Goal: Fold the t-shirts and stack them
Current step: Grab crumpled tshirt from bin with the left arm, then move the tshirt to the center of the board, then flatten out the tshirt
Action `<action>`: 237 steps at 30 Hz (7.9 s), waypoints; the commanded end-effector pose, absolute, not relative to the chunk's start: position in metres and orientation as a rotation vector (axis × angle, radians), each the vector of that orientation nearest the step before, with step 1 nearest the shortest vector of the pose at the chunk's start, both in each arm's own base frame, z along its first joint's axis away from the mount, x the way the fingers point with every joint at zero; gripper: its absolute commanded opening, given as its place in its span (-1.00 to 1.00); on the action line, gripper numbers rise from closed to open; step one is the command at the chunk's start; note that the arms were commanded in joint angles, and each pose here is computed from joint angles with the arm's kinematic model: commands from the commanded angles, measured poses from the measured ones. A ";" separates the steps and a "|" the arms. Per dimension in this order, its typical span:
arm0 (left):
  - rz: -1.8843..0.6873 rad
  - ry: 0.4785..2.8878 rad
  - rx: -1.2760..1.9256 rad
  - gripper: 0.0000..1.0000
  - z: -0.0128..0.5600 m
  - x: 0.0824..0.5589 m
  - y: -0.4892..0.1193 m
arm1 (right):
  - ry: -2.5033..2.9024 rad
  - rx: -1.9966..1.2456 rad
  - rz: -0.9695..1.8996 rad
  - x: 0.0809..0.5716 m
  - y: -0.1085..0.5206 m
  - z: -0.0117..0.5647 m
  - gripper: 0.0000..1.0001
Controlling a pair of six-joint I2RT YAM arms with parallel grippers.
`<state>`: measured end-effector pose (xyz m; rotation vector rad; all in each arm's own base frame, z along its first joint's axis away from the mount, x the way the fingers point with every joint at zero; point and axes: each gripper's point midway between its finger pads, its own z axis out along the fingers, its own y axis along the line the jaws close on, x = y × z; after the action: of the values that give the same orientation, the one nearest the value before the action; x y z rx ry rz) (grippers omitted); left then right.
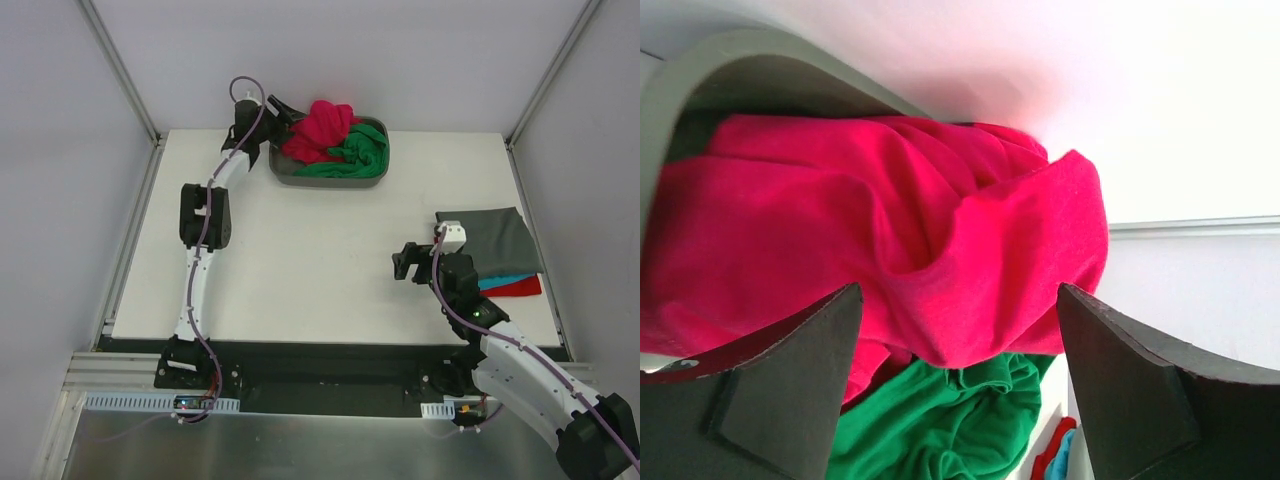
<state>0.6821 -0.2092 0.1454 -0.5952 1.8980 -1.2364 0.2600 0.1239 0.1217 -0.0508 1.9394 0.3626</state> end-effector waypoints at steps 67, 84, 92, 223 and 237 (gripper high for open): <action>-1.045 2.236 0.140 0.98 0.243 0.340 -0.289 | 2.160 -0.032 0.439 0.207 0.121 0.129 0.93; -0.416 2.272 -0.516 0.98 0.124 0.251 -0.104 | 2.170 -0.957 0.508 0.111 0.301 0.108 0.96; -0.423 2.337 -0.528 0.98 0.109 0.251 -0.109 | 2.475 -0.686 0.291 0.125 0.273 0.050 0.93; -0.600 2.186 -0.418 -0.27 0.128 0.288 -0.136 | 2.173 -0.284 0.209 0.158 0.123 0.145 -0.99; -0.652 2.554 -0.363 0.38 0.059 0.306 -0.190 | 2.162 0.005 0.023 0.150 0.052 0.148 -0.99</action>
<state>0.3120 -0.1676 0.0703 -0.4163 2.4691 -0.5853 0.1474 0.0614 0.1382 -0.0521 2.1927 0.0507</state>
